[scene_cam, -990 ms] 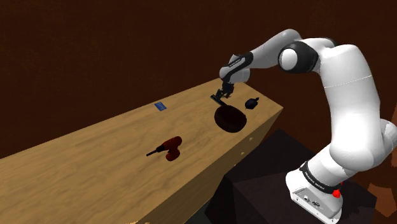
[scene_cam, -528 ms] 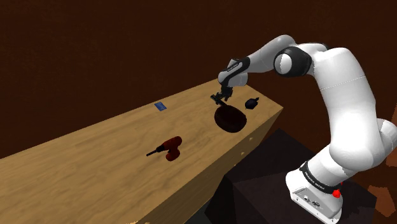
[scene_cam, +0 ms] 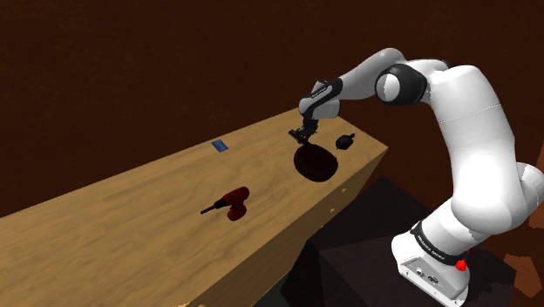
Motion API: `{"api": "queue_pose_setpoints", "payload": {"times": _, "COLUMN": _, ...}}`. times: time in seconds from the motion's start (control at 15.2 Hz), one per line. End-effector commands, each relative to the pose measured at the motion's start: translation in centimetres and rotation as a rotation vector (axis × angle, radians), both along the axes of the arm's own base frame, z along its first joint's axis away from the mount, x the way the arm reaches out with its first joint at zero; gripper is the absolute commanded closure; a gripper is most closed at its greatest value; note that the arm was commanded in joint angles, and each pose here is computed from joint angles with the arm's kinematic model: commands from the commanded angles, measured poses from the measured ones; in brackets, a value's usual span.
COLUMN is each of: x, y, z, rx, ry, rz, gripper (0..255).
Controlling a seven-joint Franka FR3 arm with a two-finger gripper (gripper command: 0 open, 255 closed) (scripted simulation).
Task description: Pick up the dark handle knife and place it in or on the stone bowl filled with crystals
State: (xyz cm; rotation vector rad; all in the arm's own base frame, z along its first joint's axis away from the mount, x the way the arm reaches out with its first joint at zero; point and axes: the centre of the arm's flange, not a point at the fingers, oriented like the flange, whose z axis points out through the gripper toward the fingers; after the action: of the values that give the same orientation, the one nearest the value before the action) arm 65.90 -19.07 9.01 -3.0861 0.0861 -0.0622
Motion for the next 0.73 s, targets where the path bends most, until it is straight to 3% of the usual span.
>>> {"api": "queue_pose_setpoints", "payload": {"times": 0.0, "x": 0.0, "y": 0.0, "z": 0.0, "rx": 0.0, "ry": 0.001, "rz": 0.0, "gripper": 255}}
{"api": "queue_pose_setpoints", "payload": {"times": 0.4, "x": 0.0, "y": 0.0, "z": 0.0, "rx": 0.0, "ry": 0.001, "rz": 0.0, "gripper": 255}}
{"api": "queue_pose_setpoints", "payload": {"times": 0.66, "x": 0.0, "y": 0.0, "z": 2.1, "rx": 0.0, "ry": 0.001, "rz": 0.0, "gripper": 255}}
